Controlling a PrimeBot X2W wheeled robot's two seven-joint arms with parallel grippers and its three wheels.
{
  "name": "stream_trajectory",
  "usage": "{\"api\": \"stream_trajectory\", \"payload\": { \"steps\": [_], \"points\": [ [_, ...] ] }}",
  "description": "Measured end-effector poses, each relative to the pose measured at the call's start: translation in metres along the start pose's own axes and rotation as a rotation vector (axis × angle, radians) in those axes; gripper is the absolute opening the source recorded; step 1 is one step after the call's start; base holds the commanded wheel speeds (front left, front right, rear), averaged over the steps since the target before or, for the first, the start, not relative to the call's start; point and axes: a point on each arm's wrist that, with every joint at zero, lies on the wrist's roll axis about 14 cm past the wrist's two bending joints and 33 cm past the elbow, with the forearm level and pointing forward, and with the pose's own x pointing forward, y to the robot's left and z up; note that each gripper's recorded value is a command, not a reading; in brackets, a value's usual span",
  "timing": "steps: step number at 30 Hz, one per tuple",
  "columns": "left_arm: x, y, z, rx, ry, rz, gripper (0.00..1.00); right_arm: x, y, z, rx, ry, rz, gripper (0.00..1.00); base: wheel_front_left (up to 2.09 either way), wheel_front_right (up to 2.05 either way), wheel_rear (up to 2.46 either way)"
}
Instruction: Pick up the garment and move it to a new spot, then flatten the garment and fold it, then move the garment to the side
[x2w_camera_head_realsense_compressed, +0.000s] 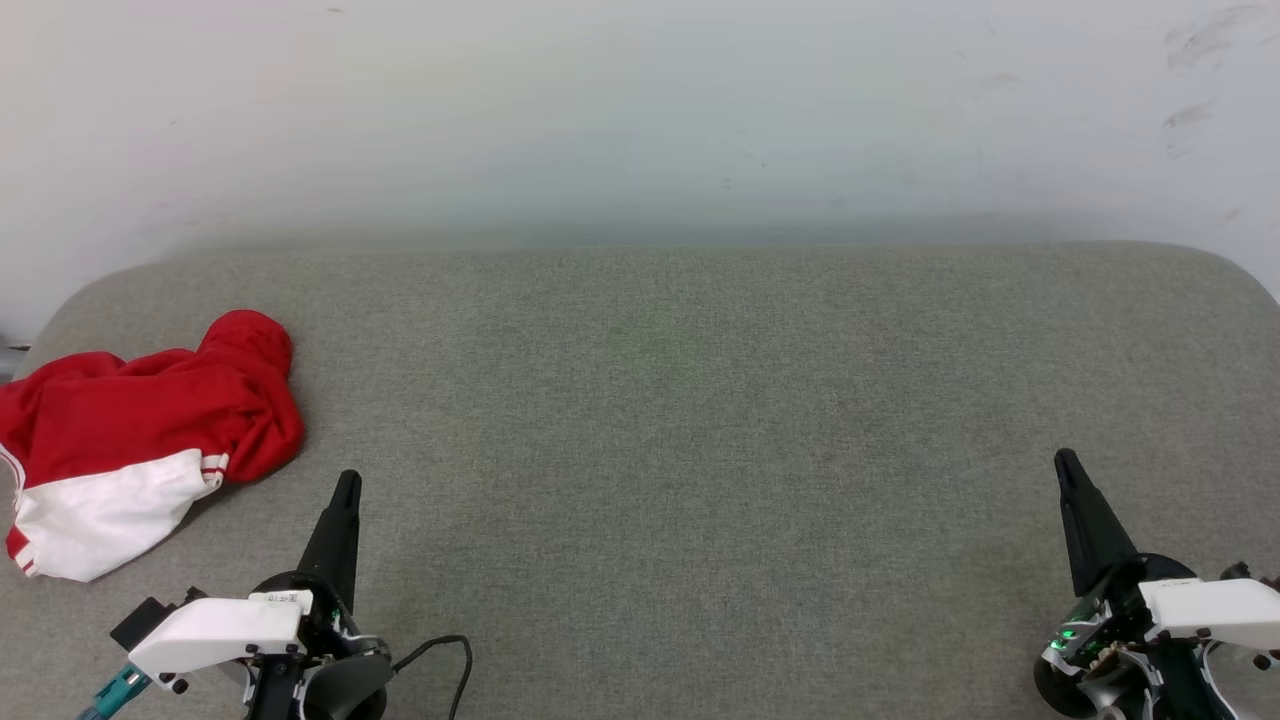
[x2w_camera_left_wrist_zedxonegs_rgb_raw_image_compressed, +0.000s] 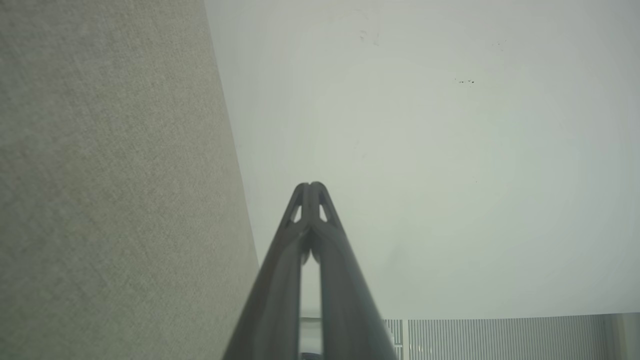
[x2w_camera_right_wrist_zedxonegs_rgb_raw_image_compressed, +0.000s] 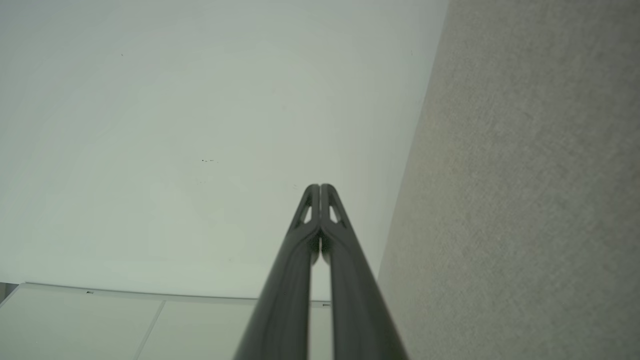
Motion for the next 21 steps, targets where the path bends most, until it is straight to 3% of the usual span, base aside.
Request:
{"api": "stream_trajectory", "payload": {
  "steps": [21],
  "points": [
    [0.0, 0.0001, -0.0001, 0.0, 0.0, 0.0, 0.0, 0.0, -0.0001, -0.0001, 0.0, 0.0, 0.0, 0.0, 0.0, 0.0, 0.0]
  ]
}}
